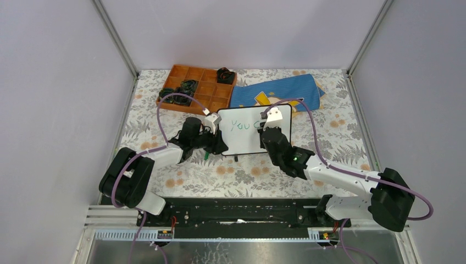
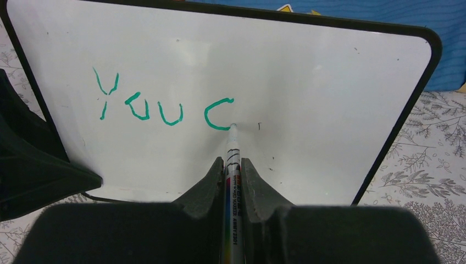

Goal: Write a sentence on the whiteboard

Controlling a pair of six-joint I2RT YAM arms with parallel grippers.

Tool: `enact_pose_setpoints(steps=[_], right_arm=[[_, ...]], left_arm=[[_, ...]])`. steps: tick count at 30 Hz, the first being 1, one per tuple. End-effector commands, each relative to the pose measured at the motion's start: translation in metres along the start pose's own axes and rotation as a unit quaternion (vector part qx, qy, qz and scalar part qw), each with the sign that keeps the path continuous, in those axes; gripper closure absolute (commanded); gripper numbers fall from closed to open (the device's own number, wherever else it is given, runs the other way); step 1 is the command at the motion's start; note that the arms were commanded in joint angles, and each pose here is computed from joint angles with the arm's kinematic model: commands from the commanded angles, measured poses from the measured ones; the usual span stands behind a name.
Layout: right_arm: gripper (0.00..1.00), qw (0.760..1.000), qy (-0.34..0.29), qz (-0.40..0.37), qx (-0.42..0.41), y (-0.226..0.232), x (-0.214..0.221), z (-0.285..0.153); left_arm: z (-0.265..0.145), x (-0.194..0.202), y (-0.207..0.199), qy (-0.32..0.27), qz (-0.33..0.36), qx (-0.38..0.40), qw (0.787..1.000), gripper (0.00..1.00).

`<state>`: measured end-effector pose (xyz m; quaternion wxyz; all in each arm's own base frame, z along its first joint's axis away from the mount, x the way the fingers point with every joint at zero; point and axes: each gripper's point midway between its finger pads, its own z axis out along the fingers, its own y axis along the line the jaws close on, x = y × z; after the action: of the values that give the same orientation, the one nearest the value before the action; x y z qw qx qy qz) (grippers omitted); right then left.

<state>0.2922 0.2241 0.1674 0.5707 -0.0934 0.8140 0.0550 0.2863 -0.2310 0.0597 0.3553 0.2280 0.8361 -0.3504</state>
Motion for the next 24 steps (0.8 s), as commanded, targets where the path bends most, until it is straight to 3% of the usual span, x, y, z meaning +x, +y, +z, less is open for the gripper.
enact_pose_setpoints(steps=[1, 7, 24], right_arm=[[1.0, 0.999, -0.028, 0.016, 0.02, -0.013, -0.02, -0.006], [1.0, 0.999, -0.043, 0.03, -0.008, -0.011, -0.03, -0.017], [1.0, 0.999, -0.038, 0.032, 0.012, -0.017, -0.024, -0.008]], left_arm=[[0.001, -0.016, 0.0, -0.015, 0.022, -0.007, 1.0, 0.53], [0.001, -0.016, 0.0, -0.014, 0.023, -0.007, 1.0, 0.53], [0.002, -0.015, -0.001, -0.012, 0.027, -0.01, 1.0, 0.53]])
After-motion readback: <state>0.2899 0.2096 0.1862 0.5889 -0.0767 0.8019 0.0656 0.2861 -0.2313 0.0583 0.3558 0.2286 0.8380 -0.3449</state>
